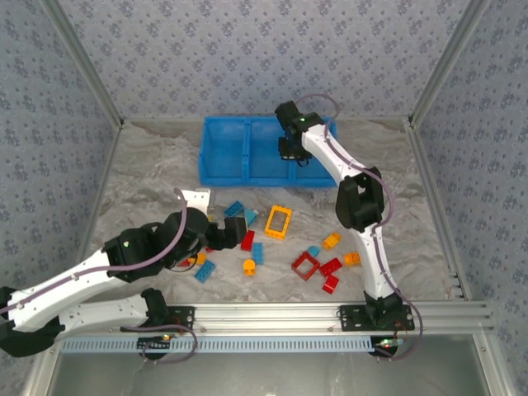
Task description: Sort the legos into containers by color
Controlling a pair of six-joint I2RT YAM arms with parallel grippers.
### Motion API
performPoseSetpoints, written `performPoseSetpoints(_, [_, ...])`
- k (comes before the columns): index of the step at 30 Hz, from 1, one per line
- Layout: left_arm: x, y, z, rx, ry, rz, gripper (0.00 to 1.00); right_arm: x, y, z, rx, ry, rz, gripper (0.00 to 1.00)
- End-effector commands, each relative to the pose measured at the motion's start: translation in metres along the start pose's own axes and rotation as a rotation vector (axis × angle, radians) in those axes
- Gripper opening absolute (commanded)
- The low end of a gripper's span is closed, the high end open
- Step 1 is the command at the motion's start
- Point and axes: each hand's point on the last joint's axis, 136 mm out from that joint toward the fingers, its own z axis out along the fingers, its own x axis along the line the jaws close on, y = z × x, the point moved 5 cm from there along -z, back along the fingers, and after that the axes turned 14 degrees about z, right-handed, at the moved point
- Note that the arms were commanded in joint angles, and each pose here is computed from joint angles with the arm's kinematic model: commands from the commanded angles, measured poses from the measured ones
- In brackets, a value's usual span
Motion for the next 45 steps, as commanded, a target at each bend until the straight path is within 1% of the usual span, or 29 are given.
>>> performPoseSetpoints(1, [0.009, -0.003, -0.005, 0.000, 0.044, -0.012, 0.98, 0.014, 0.017, -0.034, -0.092, 0.066, 0.001, 0.35])
performPoseSetpoints(3, [0.012, -0.003, -0.007, 0.004, 0.064, -0.020, 0.98, 0.014, 0.023, -0.056, -0.129, 0.085, -0.005, 0.43])
performPoseSetpoints(6, [0.015, -0.005, -0.007, 0.022, 0.092, -0.018, 0.98, 0.011, 0.033, -0.101, -0.205, 0.120, -0.014, 0.52])
performPoseSetpoints(8, [0.015, -0.006, -0.006, 0.036, 0.101, -0.011, 0.98, 0.009, 0.033, -0.138, -0.260, 0.156, -0.028, 0.53])
performPoseSetpoints(10, [0.014, -0.004, -0.006, 0.046, 0.110, -0.002, 0.98, 0.008, 0.026, -0.171, -0.309, 0.202, -0.055, 0.54])
performPoseSetpoints(11, [0.015, -0.004, -0.007, 0.051, 0.117, 0.005, 0.98, 0.008, 0.020, -0.192, -0.339, 0.234, -0.070, 0.54])
performPoseSetpoints(14, [0.016, -0.001, -0.010, 0.052, 0.123, 0.013, 0.98, 0.000, -0.011, -0.232, -0.389, 0.290, -0.112, 0.55])
performPoseSetpoints(19, [0.022, 0.001, -0.017, 0.064, 0.126, -0.001, 0.98, -0.025, -0.078, -0.278, -0.414, 0.412, -0.155, 0.57])
performPoseSetpoints(21, [0.025, 0.000, -0.020, 0.071, 0.125, -0.011, 0.98, -0.038, -0.107, -0.287, -0.397, 0.458, -0.177, 0.58])
performPoseSetpoints(25, [0.031, -0.003, -0.024, 0.089, 0.137, -0.018, 0.98, -0.064, -0.153, -0.297, -0.372, 0.506, -0.201, 0.58])
performPoseSetpoints(29, [0.035, -0.006, -0.026, 0.107, 0.151, -0.021, 0.98, -0.090, -0.190, -0.294, -0.320, 0.545, -0.182, 0.58])
performPoseSetpoints(33, [0.037, -0.013, -0.024, 0.135, 0.156, -0.025, 0.98, -0.109, -0.222, -0.280, -0.274, 0.580, -0.180, 0.58])
performPoseSetpoints(38, [0.038, -0.024, -0.018, 0.170, 0.155, -0.041, 0.98, -0.131, -0.242, -0.268, -0.228, 0.524, -0.159, 0.58])
performPoseSetpoints(43, [0.037, -0.031, -0.011, 0.195, 0.158, -0.044, 0.98, -0.142, -0.251, -0.258, -0.214, 0.464, -0.140, 0.57])
performPoseSetpoints(45, [0.035, -0.032, -0.008, 0.199, 0.151, -0.045, 0.98, -0.154, -0.250, -0.252, -0.222, 0.382, -0.090, 0.57])
